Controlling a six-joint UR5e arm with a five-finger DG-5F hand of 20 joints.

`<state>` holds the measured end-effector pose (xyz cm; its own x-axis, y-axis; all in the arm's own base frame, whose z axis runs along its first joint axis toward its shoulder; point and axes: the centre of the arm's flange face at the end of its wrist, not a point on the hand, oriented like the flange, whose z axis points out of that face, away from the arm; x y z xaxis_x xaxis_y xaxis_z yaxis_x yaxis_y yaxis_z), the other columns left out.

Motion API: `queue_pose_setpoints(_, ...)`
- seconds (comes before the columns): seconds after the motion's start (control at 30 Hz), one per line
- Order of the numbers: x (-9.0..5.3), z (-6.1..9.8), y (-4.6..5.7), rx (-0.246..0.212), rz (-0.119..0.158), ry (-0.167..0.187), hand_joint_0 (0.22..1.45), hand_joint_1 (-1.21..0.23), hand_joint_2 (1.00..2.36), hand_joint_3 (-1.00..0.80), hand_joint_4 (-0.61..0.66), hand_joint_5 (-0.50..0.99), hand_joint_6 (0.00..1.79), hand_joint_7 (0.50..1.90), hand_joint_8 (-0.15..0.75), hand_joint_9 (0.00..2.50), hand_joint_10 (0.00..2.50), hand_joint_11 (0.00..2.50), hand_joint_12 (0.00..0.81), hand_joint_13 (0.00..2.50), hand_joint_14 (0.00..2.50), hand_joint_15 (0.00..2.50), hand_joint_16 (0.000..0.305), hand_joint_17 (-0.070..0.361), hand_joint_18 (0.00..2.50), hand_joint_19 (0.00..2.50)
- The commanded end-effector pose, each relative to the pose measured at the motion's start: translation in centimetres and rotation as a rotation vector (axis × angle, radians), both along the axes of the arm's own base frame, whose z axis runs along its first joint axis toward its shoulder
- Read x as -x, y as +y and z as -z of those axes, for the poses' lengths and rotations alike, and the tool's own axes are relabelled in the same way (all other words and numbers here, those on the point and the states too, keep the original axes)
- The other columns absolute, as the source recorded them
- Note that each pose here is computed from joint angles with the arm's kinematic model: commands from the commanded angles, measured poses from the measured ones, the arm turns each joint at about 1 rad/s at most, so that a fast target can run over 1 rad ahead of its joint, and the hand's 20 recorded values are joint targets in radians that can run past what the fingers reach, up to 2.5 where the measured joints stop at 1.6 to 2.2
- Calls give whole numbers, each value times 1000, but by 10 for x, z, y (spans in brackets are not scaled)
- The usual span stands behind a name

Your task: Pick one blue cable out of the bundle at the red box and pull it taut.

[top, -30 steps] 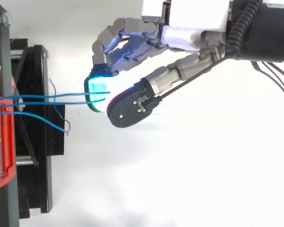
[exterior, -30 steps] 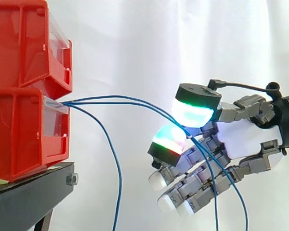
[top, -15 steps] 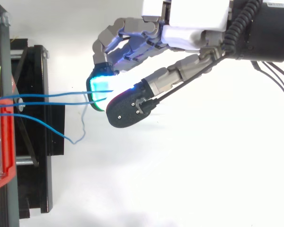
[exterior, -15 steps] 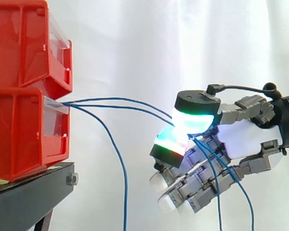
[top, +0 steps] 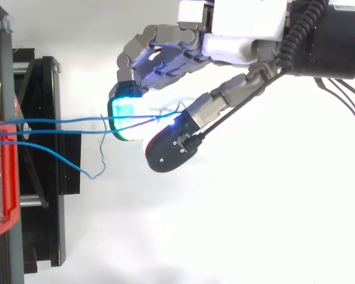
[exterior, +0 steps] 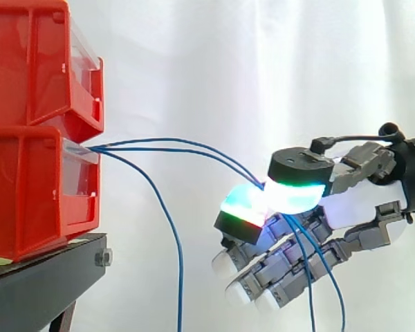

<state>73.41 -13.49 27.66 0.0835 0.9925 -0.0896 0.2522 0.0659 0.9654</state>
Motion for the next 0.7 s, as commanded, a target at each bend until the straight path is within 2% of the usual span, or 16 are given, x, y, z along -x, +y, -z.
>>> queue_pose_setpoints(0.0, 0, -1, 0, 0, 0, -2, 582, -955, 1000, -500, 75, -172, 878, 888, 227, 495, 5, 266, 330, 433, 5, 125, 45, 101, 462, 91)
queue_pose_setpoints(0.07, -1, -1, 0, -2, 0, -2, 520, -923, 1000, -500, 85, -169, 876, 882, 240, 503, 4, 274, 339, 432, 5, 132, 47, 106, 446, 110)
queue_pose_setpoints(0.1, -1, -1, -1, -2, 2, -4, 450, -851, 1000, -500, 102, -162, 874, 855, 261, 524, 4, 276, 359, 447, 5, 141, 52, 117, 467, 120)
queue_pose_setpoints(0.23, -1, -2, 0, -2, 0, -5, 430, -769, 1000, -500, 99, -155, 867, 849, 281, 562, 6, 276, 368, 455, 5, 146, 54, 122, 466, 137)
queue_pose_setpoints(0.37, -1, -5, -1, -2, 2, -7, 518, -691, 1000, -500, 60, -147, 859, 919, 257, 596, 5, 284, 335, 459, 6, 162, 48, 108, 422, 176)
queue_pose_setpoints(0.43, -1, -5, -1, -2, 2, -2, 577, -715, 1000, -500, 47, -147, 861, 968, 251, 607, 5, 286, 322, 460, 6, 166, 45, 102, 410, 189)
queue_pose_setpoints(0.57, -2, -8, 0, 0, 0, -7, 613, -777, 1011, -295, 32, -150, 890, 1032, 261, 613, 5, 303, 320, 495, 9, 189, 45, 101, 430, 194)
queue_pose_setpoints(0.67, -2, -9, 0, 0, 0, -2, 620, -792, 1013, -216, 44, -150, 907, 1017, 281, 625, 5, 315, 326, 519, 8, 198, 47, 105, 455, 185)
